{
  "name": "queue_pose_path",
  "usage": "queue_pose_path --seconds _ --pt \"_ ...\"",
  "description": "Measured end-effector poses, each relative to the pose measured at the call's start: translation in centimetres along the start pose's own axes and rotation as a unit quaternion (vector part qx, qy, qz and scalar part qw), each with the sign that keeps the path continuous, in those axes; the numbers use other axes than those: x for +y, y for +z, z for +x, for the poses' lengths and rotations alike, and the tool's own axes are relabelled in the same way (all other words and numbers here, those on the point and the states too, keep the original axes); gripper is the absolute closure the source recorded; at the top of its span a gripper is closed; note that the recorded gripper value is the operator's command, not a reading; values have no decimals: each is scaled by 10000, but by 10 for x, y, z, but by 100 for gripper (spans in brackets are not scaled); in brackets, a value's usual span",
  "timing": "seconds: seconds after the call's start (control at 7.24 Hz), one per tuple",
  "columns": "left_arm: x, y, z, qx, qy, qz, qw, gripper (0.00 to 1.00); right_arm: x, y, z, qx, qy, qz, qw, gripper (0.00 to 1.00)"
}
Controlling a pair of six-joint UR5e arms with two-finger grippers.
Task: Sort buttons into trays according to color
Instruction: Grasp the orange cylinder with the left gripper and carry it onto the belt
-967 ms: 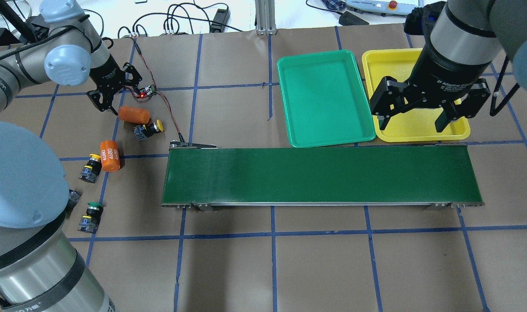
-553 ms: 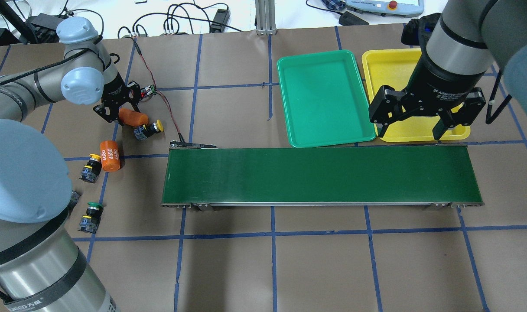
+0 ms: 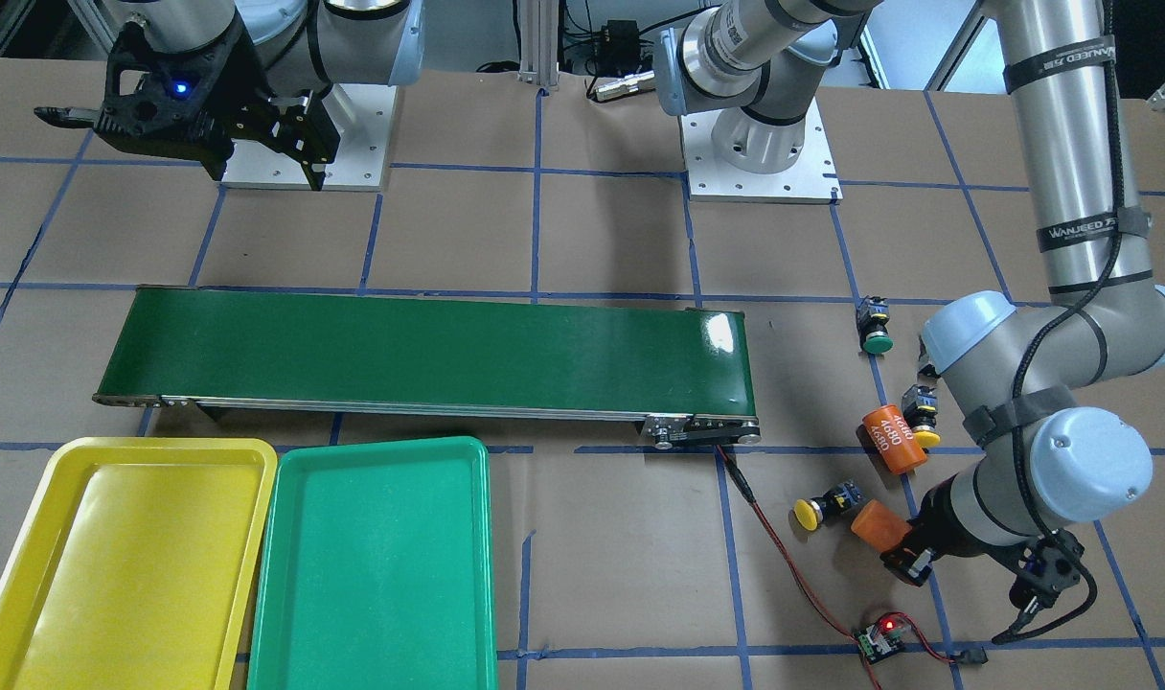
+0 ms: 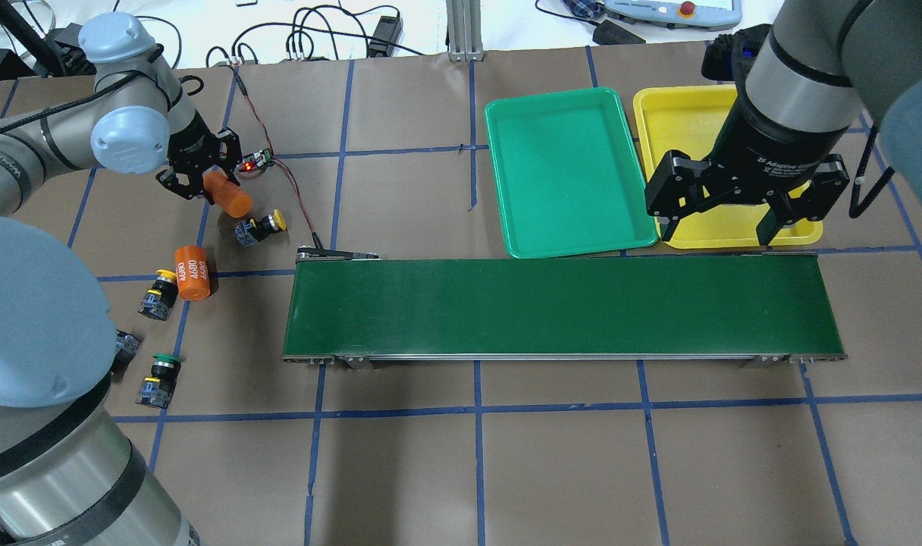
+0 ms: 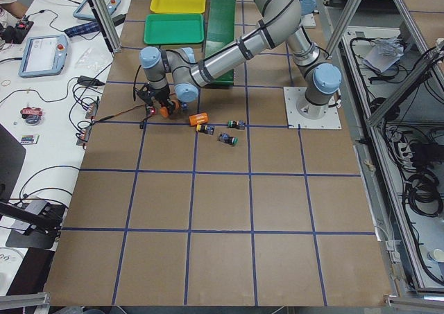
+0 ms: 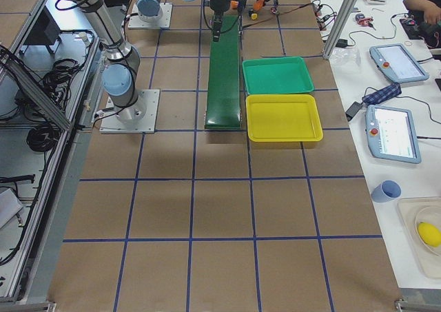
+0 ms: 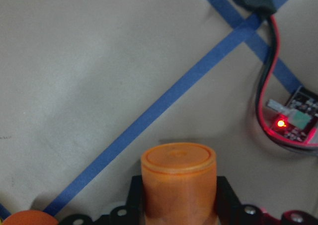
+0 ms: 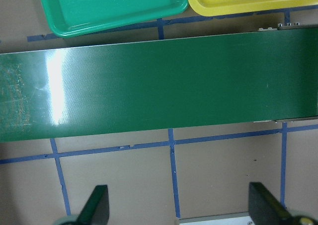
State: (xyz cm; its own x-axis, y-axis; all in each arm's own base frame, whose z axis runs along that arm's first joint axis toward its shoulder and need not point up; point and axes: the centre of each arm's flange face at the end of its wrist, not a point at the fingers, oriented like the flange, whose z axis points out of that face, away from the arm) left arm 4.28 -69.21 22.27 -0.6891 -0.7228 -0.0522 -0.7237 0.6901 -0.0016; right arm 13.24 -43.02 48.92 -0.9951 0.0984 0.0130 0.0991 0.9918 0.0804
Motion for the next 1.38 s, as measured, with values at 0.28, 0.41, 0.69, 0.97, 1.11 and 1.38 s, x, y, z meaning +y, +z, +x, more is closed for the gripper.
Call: queue_pose_path --seconds 0.28,0.41,0.69,0.97,1.11,1.38 --pt "61 -32 -8 -178 -404 -267 9987 96 0 1 0 -1 0 -19 10000 0" --pt "105 -42 -13 -267 -734 -374 9962 97 0 1 0 -3 4 -22 10000 0" --pt "190 -52 -20 -317 -1482 -517 9871 96 -1 1 0 -16 1 -10 10000 0" --pt "248 -57 -9 -262 -2080 -674 9755 96 -1 1 0 -9 -1 -16 10000 0" --pt "269 -53 -1 -313 -2251 -706 9713 81 -1 1 0 -2 -3 -20 10000 0" --pt "284 -45 6 -412 -2347 -718 9685 0 0 1 0 7 -3 -38 10000 0"
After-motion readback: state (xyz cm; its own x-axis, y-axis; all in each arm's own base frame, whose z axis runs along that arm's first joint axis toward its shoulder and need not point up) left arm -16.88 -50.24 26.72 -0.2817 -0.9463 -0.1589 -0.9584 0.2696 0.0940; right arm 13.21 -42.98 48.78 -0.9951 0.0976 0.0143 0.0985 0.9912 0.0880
